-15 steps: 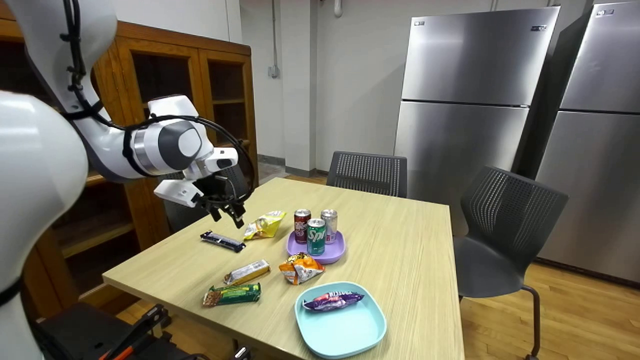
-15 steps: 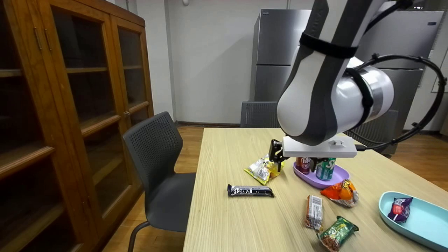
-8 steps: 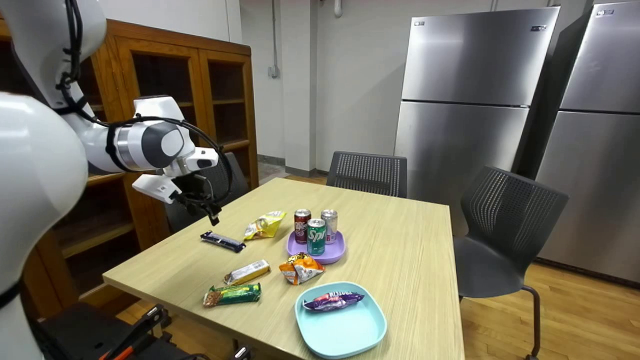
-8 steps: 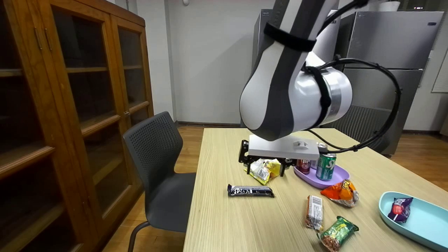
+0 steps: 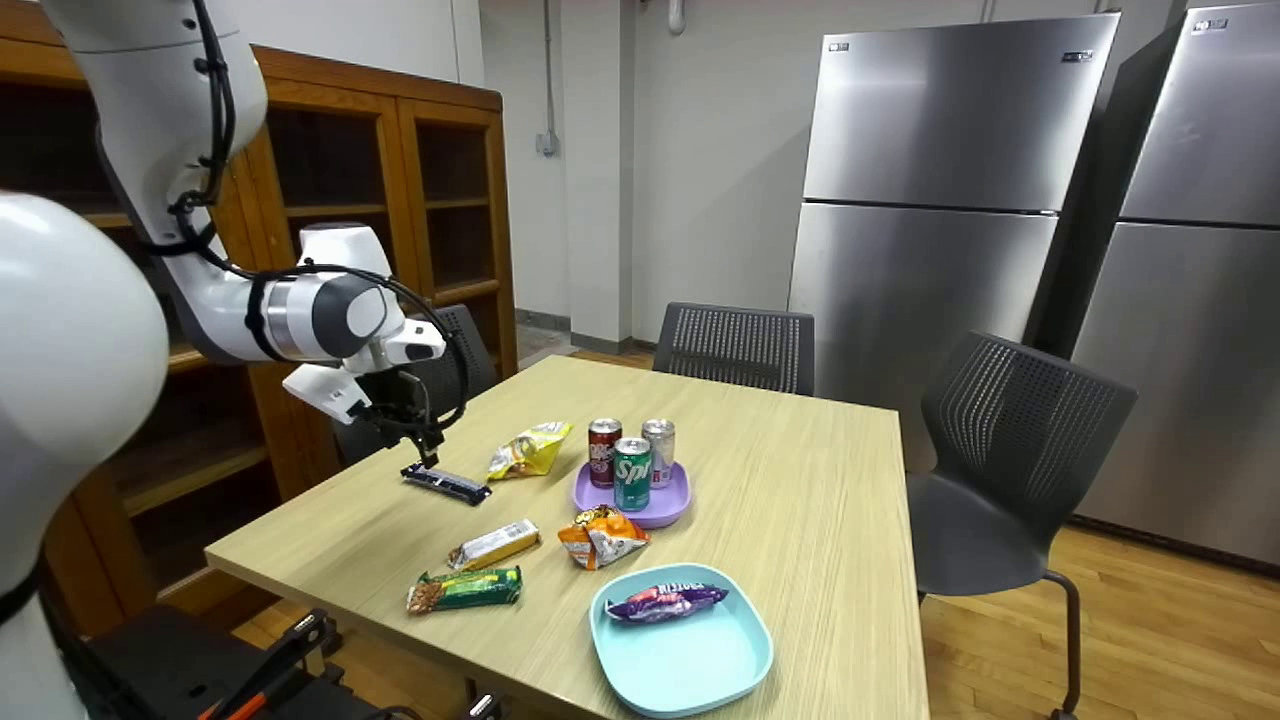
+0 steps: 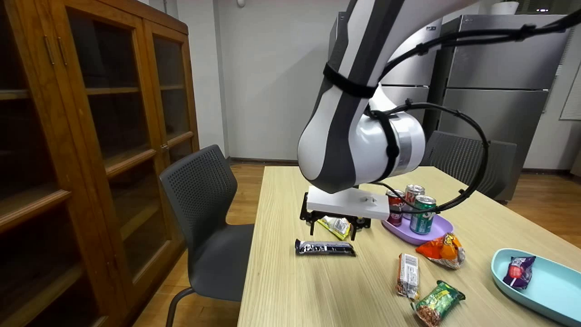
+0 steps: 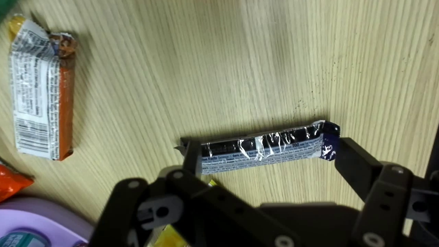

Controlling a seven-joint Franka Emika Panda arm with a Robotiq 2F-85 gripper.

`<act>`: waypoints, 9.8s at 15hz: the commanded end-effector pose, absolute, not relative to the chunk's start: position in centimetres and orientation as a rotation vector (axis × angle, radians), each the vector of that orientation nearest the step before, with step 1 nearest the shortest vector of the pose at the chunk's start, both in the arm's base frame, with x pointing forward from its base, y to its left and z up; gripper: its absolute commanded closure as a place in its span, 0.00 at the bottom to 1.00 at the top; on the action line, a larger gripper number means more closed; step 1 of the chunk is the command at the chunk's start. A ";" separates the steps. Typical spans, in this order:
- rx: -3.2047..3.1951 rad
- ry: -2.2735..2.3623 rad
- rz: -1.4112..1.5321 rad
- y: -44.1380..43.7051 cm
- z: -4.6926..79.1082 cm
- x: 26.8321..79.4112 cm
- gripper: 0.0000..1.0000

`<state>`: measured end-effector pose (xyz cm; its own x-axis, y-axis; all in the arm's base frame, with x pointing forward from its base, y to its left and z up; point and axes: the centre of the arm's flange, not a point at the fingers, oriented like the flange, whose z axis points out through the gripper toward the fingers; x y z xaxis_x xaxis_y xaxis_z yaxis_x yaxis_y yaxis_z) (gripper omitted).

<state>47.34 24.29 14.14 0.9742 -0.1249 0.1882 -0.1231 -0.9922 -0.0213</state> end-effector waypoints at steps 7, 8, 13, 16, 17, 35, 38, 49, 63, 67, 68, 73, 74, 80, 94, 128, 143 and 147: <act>-3.069 0.475 -0.280 25.7 11.6 51.3 0.00; -3.063 0.513 -0.279 25.6 11.4 51.4 0.00; -3.043 0.693 -0.249 25.3 10.1 51.9 0.00; -3.016 0.779 -0.266 25.3 9.5 52.4 0.00; -3.011 0.802 -0.266 25.3 9.3 52.6 0.00; -2.940 1.004 -0.209 25.0 6.2 54.8 0.00; -2.937 1.007 -0.199 25.0 6.0 54.9 0.00; -2.926 0.941 -0.212 26.2 7.6 54.7 0.96; -2.939 0.696 -0.234 24.9 14.7 47.9 0.94; -2.977 0.602 -0.263 21.3 17.4 46.5 0.94; -2.986 0.579 -0.268 20.4 18.0 46.2 0.94; -3.026 0.456 -0.288 15.7 20.9 45.0 0.94; -3.033 0.430 -0.290 14.9 21.4 44.8 0.94; -3.069 0.334 -0.307 9.5 23.2 43.3 0.94; -3.121 0.497 -0.290 -2.9 21.7 42.0 0.94; -3.087 1.318 -0.219 -16.1 10.1 40.0 0.87; -3.210 0.672 -0.278 -10.4 17.3 40.9 0.00; -3.205 0.550 -0.266 -7.2 18.3 40.2 0.00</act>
